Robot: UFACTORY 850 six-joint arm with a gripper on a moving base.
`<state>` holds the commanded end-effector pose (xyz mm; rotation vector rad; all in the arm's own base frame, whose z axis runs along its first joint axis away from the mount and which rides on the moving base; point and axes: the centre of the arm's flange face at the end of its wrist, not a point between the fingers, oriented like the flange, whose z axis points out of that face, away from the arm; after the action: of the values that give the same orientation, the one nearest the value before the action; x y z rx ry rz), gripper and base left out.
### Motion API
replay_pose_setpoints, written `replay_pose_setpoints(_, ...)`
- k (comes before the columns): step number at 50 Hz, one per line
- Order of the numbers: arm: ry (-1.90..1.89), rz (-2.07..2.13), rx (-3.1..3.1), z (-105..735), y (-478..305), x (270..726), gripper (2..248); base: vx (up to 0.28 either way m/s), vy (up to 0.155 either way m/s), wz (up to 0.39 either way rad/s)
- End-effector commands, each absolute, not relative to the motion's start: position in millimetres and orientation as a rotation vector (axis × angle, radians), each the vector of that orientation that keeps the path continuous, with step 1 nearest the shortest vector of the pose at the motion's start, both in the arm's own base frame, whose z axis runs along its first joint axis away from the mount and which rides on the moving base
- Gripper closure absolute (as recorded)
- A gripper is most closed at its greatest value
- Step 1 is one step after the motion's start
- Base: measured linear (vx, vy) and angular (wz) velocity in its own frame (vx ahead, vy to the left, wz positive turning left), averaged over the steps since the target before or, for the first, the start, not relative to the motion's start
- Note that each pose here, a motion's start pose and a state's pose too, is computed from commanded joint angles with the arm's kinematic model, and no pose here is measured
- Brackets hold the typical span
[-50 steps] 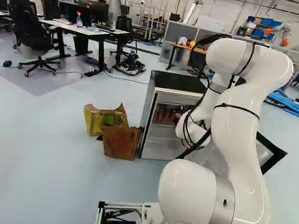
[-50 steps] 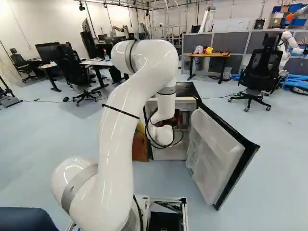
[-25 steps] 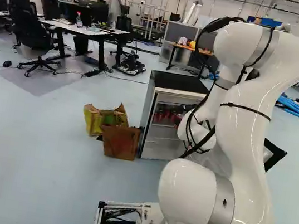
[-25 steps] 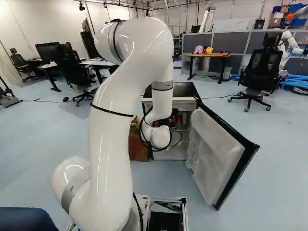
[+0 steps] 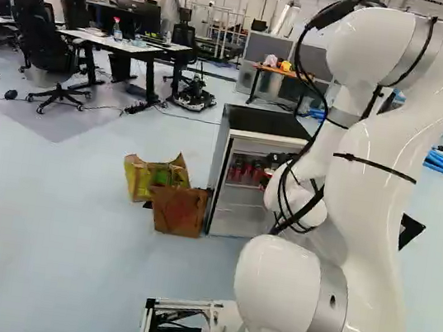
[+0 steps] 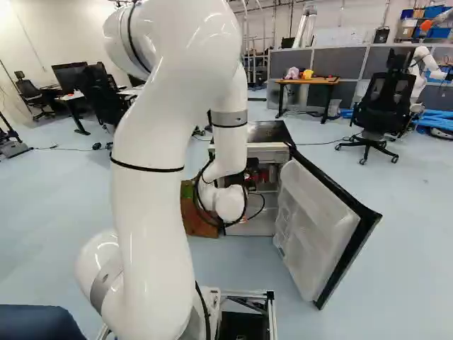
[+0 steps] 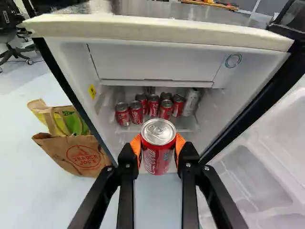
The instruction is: Grab a drink from the fridge
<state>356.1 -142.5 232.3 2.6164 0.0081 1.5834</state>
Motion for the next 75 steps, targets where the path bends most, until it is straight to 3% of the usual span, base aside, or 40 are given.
replay_pose_setpoints(75,0.063,1.755,2.421,311.5,-136.8,348.6,157,0.0,0.0,0.0)
